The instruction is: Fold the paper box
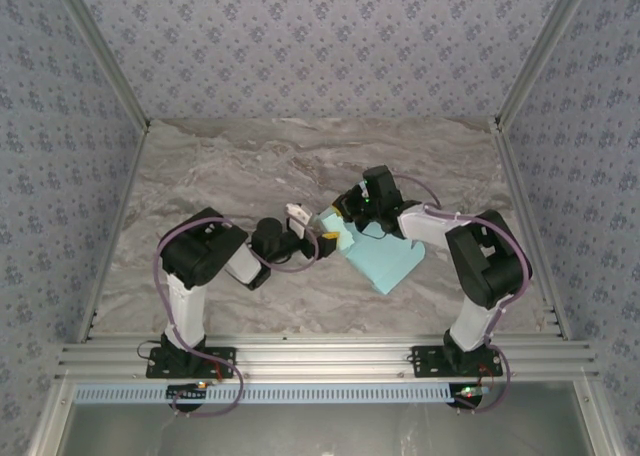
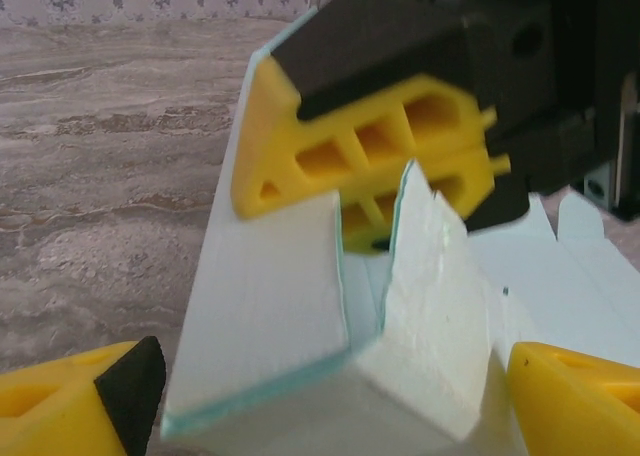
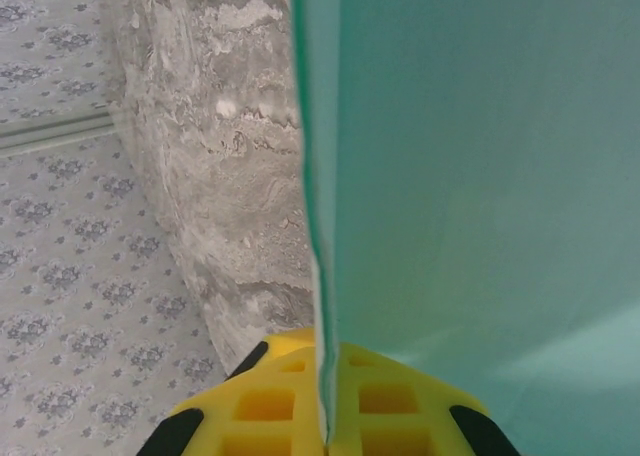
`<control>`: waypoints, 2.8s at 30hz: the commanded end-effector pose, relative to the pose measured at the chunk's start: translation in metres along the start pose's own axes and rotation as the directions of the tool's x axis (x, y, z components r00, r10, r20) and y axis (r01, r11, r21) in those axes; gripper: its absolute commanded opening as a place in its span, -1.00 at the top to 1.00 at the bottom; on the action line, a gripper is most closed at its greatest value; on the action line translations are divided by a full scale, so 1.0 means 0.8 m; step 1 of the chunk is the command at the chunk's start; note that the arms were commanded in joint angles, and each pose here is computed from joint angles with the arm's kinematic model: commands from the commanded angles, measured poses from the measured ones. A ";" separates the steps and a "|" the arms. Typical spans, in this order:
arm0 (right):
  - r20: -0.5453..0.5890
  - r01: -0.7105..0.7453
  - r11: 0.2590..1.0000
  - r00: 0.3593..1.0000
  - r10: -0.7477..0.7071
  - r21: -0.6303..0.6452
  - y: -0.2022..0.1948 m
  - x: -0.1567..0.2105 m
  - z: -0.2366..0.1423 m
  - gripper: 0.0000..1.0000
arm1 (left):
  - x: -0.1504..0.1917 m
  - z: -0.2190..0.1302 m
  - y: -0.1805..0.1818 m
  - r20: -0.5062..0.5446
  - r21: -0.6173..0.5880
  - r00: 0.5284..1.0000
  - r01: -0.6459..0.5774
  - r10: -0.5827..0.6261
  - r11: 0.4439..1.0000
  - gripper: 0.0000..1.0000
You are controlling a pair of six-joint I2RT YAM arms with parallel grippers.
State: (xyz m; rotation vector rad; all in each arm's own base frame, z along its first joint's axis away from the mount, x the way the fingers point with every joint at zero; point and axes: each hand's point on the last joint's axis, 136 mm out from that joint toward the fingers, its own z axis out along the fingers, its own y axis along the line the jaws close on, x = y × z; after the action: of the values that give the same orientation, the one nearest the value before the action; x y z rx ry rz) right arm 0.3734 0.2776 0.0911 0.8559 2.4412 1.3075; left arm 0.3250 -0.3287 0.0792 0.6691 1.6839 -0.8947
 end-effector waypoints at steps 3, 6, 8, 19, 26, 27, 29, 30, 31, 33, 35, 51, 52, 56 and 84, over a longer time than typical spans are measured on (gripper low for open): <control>0.015 -0.060 0.998 0.998 0.060 -0.016 -0.055 0.012 0.006 1.00 | -0.011 0.013 -0.006 0.045 -0.023 0.998 0.050 -0.049 0.998 -0.80; 0.047 -0.043 0.993 0.998 0.048 -0.109 -0.035 0.002 -0.002 1.00 | -0.015 0.012 -0.015 0.059 -0.015 0.997 0.056 -0.055 0.998 -0.80; 0.061 -0.039 0.990 0.997 0.048 -0.138 -0.025 -0.004 -0.009 1.00 | -0.015 0.008 -0.014 0.061 -0.024 0.997 0.049 -0.048 0.998 -0.81; 0.107 0.001 0.965 0.994 0.028 -0.261 0.008 -0.017 -0.044 1.00 | -0.018 -0.016 -0.015 0.041 -0.047 0.999 0.035 -0.033 0.998 -0.83; 0.137 0.014 0.936 0.990 0.037 -0.351 0.006 -0.028 -0.050 1.00 | -0.024 -0.018 -0.013 0.056 -0.058 0.998 0.024 -0.020 0.998 -0.84; 0.138 0.015 0.932 0.990 0.038 -0.363 0.009 -0.031 -0.049 1.00 | -0.025 -0.019 -0.014 0.057 -0.056 0.998 0.021 -0.018 0.998 -0.84; 0.135 0.008 0.927 0.990 0.046 -0.374 0.014 -0.034 -0.047 1.00 | -0.025 -0.019 -0.016 0.056 -0.044 0.998 0.013 -0.010 0.999 -0.84; 0.139 0.015 0.920 0.989 0.042 -0.391 0.020 -0.036 -0.048 1.00 | -0.026 -0.021 -0.015 0.060 -0.042 0.998 0.015 -0.013 0.999 -0.83; 0.138 0.015 0.916 0.989 0.044 -0.401 0.024 -0.038 -0.047 1.00 | -0.029 -0.023 -0.014 0.066 -0.043 0.998 0.019 -0.016 0.999 -0.83; 0.128 0.016 0.907 0.991 0.042 -0.420 0.035 -0.043 -0.044 1.00 | -0.033 -0.029 -0.014 0.078 -0.042 0.997 0.021 -0.017 0.999 -0.83; 0.122 0.014 0.903 0.992 0.043 -0.430 0.041 -0.047 -0.039 1.00 | -0.033 -0.031 -0.015 0.074 -0.036 0.997 0.010 -0.008 0.999 -0.83; 0.093 -0.028 0.892 0.993 0.079 -0.452 0.040 -0.044 -0.004 1.00 | -0.030 -0.003 0.029 0.011 -0.178 0.996 -0.085 0.088 0.980 -0.40; 0.094 -0.027 0.893 0.993 0.078 -0.449 0.039 -0.042 -0.004 1.00 | -0.030 0.000 0.030 0.008 -0.184 0.996 -0.091 0.094 0.979 -0.29; 0.088 -0.025 0.895 0.994 0.071 -0.445 0.040 -0.037 -0.002 1.00 | -0.027 0.006 0.032 0.002 -0.197 0.994 -0.110 0.112 0.974 -0.08; 0.073 -0.011 0.903 0.996 0.046 -0.429 0.039 -0.022 0.004 1.00 | -0.014 -0.003 0.012 0.001 -0.177 0.994 -0.106 0.108 0.979 -0.03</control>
State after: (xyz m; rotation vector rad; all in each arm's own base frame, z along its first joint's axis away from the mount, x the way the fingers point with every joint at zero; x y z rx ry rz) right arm 0.4060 0.2741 0.1152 0.8325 1.9407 1.6822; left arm 0.3251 -0.3150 0.0707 0.6608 1.7164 -0.6696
